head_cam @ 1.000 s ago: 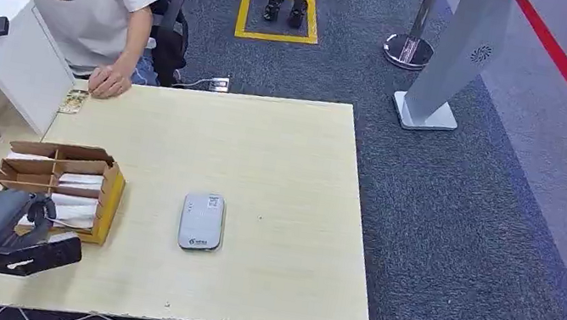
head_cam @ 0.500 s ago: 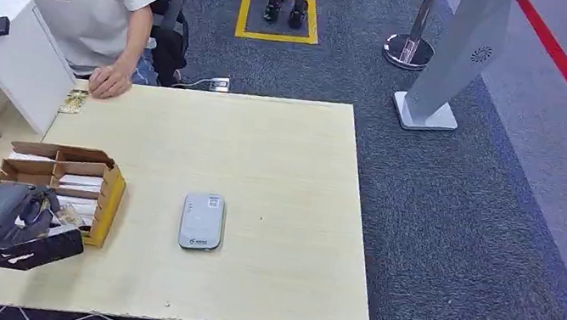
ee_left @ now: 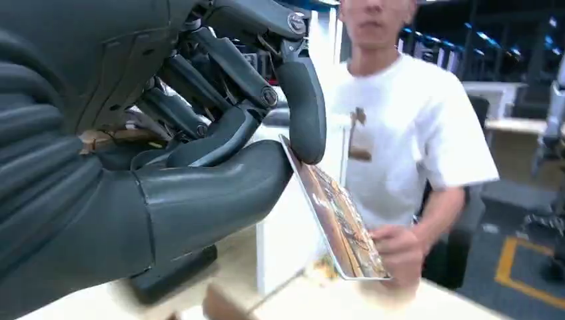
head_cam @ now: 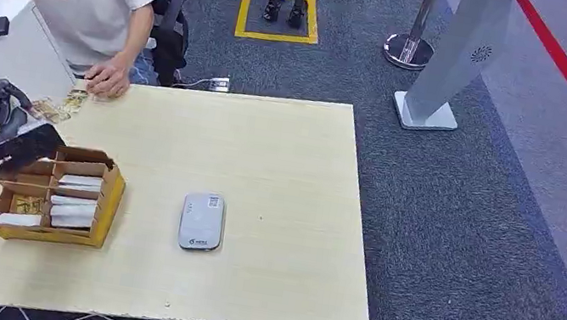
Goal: Pass the card to the sensor for recognition and then transmit it.
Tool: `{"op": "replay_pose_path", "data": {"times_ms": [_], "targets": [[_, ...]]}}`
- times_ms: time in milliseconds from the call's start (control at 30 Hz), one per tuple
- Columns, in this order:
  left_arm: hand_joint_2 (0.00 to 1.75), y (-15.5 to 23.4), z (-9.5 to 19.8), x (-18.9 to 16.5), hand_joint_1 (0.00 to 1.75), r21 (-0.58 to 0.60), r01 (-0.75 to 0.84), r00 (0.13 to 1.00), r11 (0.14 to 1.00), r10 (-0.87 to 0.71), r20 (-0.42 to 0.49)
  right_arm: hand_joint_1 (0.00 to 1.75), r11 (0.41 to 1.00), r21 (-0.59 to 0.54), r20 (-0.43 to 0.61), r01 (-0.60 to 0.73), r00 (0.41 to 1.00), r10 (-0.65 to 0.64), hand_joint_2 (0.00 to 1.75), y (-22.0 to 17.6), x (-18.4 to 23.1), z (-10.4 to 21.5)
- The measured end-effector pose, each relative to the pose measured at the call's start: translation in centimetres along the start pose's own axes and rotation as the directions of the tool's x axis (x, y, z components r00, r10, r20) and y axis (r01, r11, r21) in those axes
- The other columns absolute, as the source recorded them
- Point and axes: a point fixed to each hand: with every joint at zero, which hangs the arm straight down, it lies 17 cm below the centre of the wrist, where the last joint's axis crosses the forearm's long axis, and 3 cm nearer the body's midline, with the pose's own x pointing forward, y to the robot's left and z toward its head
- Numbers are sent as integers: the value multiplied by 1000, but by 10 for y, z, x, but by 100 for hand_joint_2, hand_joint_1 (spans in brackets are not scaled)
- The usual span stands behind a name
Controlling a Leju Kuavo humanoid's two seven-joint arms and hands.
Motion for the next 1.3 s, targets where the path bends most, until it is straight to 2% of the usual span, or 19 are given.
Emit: {"op": "replay_pose_path", "data": {"times_ms": [133, 267, 400, 600, 933, 967, 1067, 1100, 1167, 1200, 1300], "targets": [[175, 27, -24, -8, 175, 62, -29, 999, 998, 31, -34, 0, 1000, 1, 2, -11, 1000, 11, 0, 2, 4, 0], [175, 51, -45, -29, 175, 127, -31, 993, 991, 45, -107, 0, 1000, -1, -4, -15, 1000, 15, 0, 5, 8, -1], [175, 59, -61, -48, 175, 155, -28, 984, 988, 55, -169, 0, 1000, 0, -2, -28, 1000, 28, 0, 7, 13, -1], [175, 49, -82, -63, 175, 163, -59, 964, 985, 99, -245, 0, 1000, 5, 15, -31, 999, 31, 0, 11, 29, -2], [175, 20, -92, -64, 175, 125, -117, 951, 985, 147, -272, 0, 1000, -1, 22, -29, 999, 29, 0, 11, 33, -3], [175, 18, -92, -63, 150, 123, -124, 950, 985, 154, -272, 0, 1000, -1, 22, -28, 999, 28, 0, 11, 33, -3], [175, 15, -94, -61, 150, 120, -152, 945, 981, 180, -272, 0, 1000, -2, 22, -28, 999, 28, 0, 10, 33, -3], [175, 14, -94, -60, 0, 119, -157, 945, 980, 185, -271, 0, 1000, -1, 21, -27, 999, 27, 0, 11, 33, -3], [175, 13, -95, -59, 0, 119, -162, 944, 980, 189, -270, 0, 1000, -3, 23, -28, 999, 28, 0, 10, 33, -3], [0, 13, -96, -58, 0, 120, -165, 944, 979, 192, -269, 0, 1000, -3, 22, -28, 999, 28, 0, 10, 33, -3], [0, 12, -97, -55, 0, 122, -194, 939, 973, 220, -263, 0, 1000, -3, 23, -27, 999, 27, 0, 10, 33, -3]]}}
